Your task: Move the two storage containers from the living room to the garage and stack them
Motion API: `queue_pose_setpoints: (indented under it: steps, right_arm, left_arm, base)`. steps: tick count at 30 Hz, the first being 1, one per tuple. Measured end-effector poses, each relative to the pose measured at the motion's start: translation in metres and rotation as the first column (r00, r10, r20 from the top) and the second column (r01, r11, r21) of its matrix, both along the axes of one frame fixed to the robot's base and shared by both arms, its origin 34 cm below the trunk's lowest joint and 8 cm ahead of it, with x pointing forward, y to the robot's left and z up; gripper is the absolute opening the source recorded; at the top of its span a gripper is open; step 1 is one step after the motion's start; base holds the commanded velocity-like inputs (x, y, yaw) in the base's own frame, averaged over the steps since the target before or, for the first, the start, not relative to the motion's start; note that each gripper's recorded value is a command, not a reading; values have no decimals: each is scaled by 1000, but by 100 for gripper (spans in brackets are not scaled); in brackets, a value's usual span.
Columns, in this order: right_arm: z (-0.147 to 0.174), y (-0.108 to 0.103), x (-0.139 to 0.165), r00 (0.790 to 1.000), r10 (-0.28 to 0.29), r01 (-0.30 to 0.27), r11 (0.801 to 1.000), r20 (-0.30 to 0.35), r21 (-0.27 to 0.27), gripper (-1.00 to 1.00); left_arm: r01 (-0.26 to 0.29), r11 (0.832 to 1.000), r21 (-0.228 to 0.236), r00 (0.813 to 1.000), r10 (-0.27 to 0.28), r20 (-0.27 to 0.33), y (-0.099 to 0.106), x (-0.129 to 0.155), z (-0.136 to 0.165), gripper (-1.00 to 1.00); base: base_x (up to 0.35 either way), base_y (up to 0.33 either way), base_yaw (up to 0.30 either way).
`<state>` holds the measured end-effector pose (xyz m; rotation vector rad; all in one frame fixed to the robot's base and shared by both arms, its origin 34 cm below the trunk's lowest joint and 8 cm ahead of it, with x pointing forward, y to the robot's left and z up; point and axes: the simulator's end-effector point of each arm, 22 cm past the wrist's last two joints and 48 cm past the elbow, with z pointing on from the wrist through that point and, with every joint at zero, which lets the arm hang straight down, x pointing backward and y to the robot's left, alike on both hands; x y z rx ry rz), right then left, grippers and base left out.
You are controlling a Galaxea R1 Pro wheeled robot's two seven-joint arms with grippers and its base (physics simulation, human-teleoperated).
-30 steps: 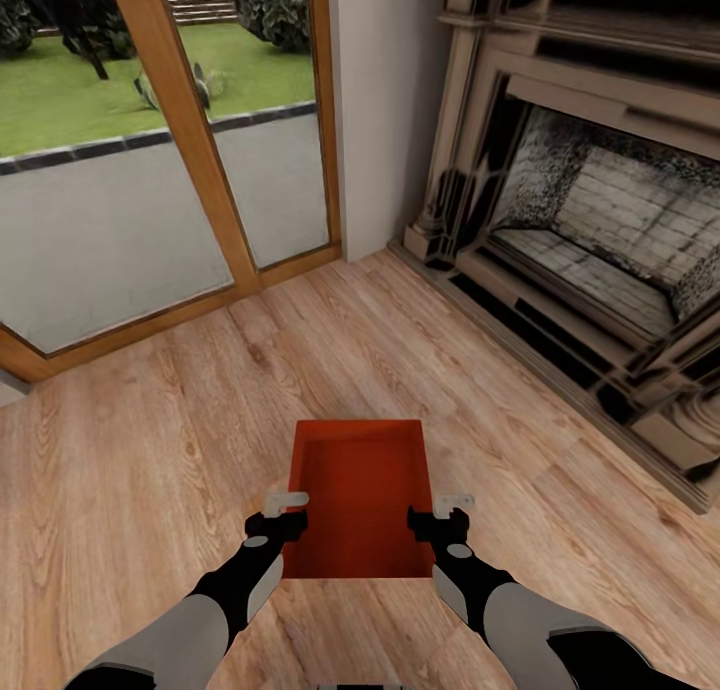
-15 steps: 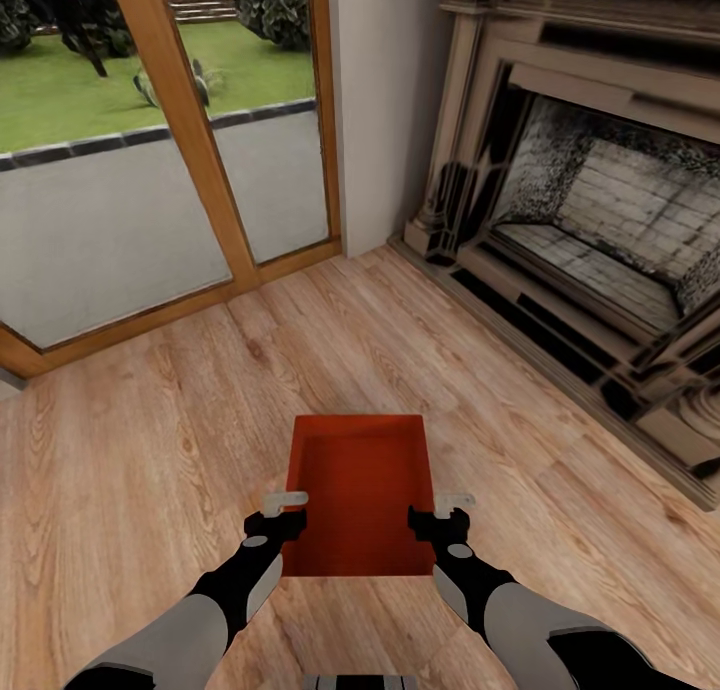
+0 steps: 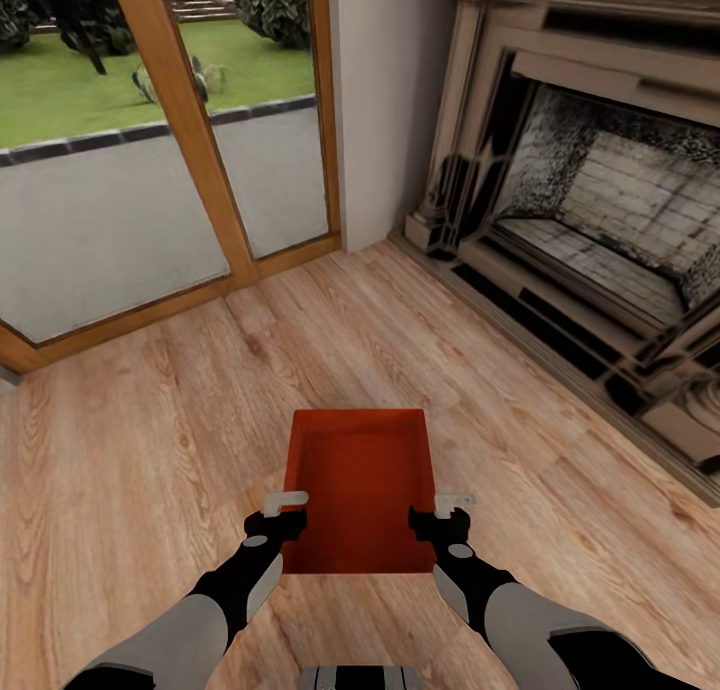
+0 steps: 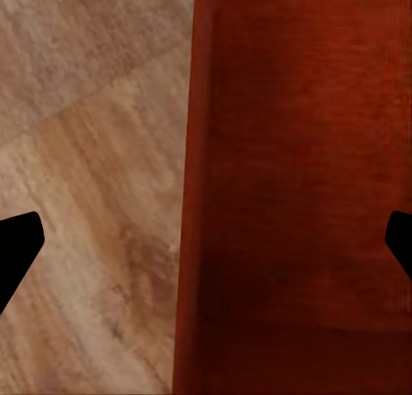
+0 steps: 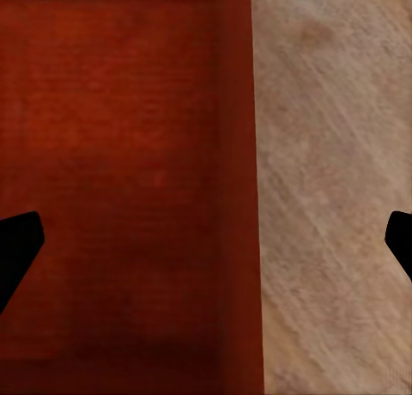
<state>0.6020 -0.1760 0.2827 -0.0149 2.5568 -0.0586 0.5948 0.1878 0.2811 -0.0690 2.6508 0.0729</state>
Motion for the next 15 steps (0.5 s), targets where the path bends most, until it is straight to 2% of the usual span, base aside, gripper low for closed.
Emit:
queue_pose_setpoints:
  steps: [15]
  right_arm:
    - [-30, -2, -6, 1000, 1, -1, 1000, 1, -3, 100]
  left_arm:
    - [-1, 1000, 1, 1000, 1, 4, 1, -4, -29, 100]
  base:
    - [0, 0, 0]
